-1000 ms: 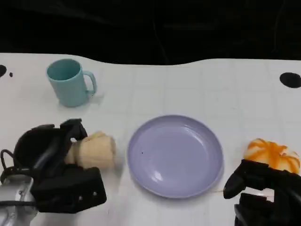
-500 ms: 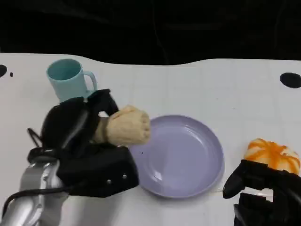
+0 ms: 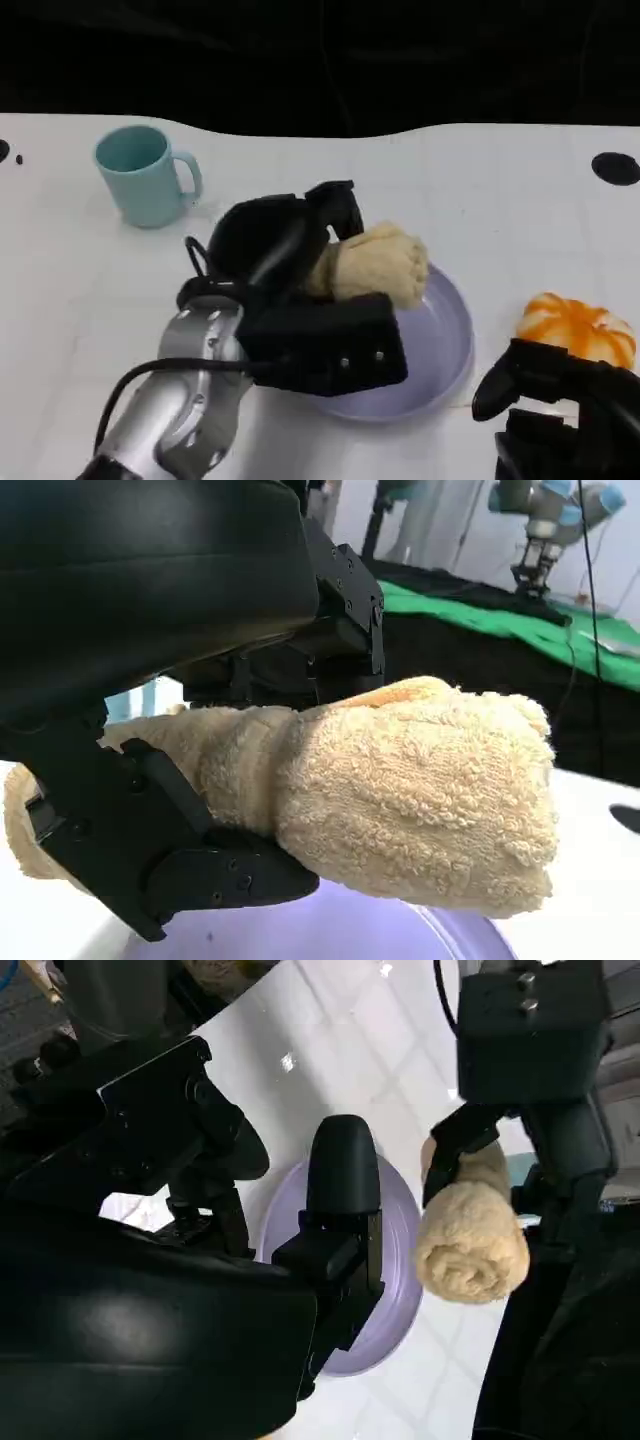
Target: Grasp the towel on the left side of the plate with the left hand and place it into the plate.
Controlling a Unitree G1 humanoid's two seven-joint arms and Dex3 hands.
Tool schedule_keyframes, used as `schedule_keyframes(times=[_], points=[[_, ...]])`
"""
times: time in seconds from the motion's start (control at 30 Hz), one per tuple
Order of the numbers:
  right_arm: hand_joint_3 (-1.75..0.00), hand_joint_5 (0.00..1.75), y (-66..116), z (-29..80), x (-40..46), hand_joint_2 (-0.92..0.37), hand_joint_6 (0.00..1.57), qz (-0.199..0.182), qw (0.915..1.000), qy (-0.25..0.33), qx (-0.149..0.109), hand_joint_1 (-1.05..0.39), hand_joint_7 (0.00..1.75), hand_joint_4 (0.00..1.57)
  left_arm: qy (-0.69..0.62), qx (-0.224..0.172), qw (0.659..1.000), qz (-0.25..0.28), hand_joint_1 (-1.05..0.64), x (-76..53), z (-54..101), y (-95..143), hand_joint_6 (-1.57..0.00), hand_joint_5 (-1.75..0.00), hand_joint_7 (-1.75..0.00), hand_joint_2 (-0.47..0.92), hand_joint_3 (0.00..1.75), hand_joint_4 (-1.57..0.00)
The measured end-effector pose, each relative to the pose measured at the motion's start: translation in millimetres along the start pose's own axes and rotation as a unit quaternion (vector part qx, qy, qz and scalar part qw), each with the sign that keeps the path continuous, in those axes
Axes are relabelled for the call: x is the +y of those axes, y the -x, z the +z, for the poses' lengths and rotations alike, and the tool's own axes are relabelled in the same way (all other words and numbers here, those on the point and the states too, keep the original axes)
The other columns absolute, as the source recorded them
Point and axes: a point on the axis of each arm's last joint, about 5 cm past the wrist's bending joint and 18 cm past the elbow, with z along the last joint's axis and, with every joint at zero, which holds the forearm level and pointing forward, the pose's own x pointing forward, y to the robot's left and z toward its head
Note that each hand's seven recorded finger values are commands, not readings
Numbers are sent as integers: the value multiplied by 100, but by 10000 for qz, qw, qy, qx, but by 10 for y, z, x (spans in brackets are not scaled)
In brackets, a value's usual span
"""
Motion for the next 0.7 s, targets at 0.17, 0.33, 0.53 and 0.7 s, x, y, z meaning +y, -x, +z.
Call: schedule_keyframes(times=[0.17, 0.33, 0.53, 0.7], points=[[-118, 175, -4, -4, 3, -57, 60, -2, 10000, -10, 7, 1, 156, 66, -1, 18, 9998, -206, -25, -41, 35, -50, -70, -173, -79, 66, 67, -66], [-119, 175, -12, -7, 23, -57, 60, 43, 10000, -20, 1, 1, 156, 66, -35, -3, 9977, -671, -47, -16, -5, -47, -45, -77, -6, 91, 22, -41], [-122, 175, -18, -9, 18, -55, 61, 53, 10000, -27, -34, 2, 155, 67, -355, 44, 9915, -1247, -73, 65, -20, -11, -24, -34, 0, 92, 18, -24], [-123, 175, -20, -13, 16, -54, 61, 49, 10000, -33, -24, 3, 154, 67, -477, -18, 9864, -1575, -82, 109, 19, -17, -17, -28, 0, 92, 19, -15]])
